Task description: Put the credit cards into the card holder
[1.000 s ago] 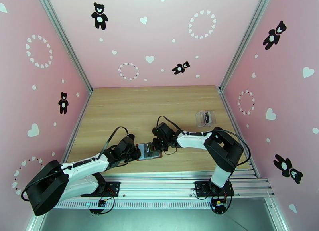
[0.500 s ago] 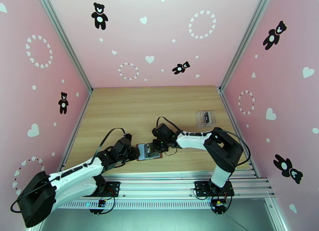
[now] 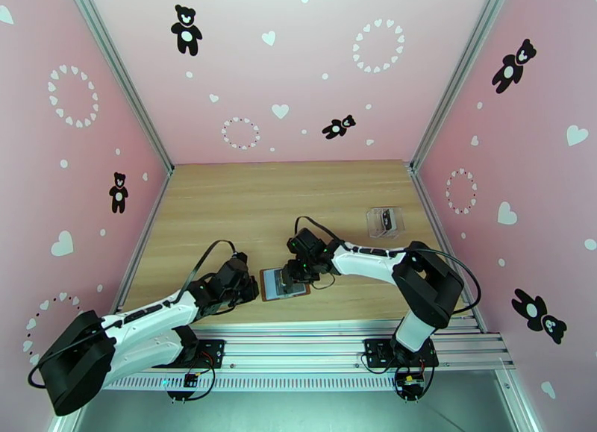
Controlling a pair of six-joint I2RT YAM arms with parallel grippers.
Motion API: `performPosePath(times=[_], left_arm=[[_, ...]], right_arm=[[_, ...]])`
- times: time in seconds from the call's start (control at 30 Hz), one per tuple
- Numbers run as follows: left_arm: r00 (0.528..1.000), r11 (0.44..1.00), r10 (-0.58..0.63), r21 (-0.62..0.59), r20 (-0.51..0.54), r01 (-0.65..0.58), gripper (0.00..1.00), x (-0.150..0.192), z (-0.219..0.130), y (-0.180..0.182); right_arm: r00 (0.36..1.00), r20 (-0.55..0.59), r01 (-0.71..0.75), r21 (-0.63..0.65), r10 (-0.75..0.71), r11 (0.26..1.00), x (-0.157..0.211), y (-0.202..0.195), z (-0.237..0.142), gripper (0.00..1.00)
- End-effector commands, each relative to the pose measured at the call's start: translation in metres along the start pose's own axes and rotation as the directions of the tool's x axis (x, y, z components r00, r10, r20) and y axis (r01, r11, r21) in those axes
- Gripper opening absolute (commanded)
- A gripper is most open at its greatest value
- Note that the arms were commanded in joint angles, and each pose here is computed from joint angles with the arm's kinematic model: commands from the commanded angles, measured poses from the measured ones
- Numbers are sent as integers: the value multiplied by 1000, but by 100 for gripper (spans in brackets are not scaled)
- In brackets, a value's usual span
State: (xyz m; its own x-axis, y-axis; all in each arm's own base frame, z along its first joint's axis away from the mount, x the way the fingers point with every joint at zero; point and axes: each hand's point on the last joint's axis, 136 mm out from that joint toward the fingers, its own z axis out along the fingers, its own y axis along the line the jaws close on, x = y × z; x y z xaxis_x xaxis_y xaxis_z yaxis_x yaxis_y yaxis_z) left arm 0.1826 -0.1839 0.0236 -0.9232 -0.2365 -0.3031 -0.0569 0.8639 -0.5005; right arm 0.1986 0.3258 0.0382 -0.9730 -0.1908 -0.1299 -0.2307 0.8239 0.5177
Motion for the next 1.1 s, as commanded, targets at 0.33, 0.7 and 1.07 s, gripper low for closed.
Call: performPosePath(times=[0.33,0.7,1.07], left_arm=[[1000,1000,6,24,-12,-6,0,1,7,-5],[1000,1000,10,22,-18,-9,0,3,10,-7],[1000,1000,11,21,-16,-11,0,3,10,-8]], right_arm=[[1000,-27,18,66,-16,998,1,1,13,40],[999,-24,36,97,-34,995,4,2,14,43],[997,30,74,102,-78,992,-1,10,-6,46]])
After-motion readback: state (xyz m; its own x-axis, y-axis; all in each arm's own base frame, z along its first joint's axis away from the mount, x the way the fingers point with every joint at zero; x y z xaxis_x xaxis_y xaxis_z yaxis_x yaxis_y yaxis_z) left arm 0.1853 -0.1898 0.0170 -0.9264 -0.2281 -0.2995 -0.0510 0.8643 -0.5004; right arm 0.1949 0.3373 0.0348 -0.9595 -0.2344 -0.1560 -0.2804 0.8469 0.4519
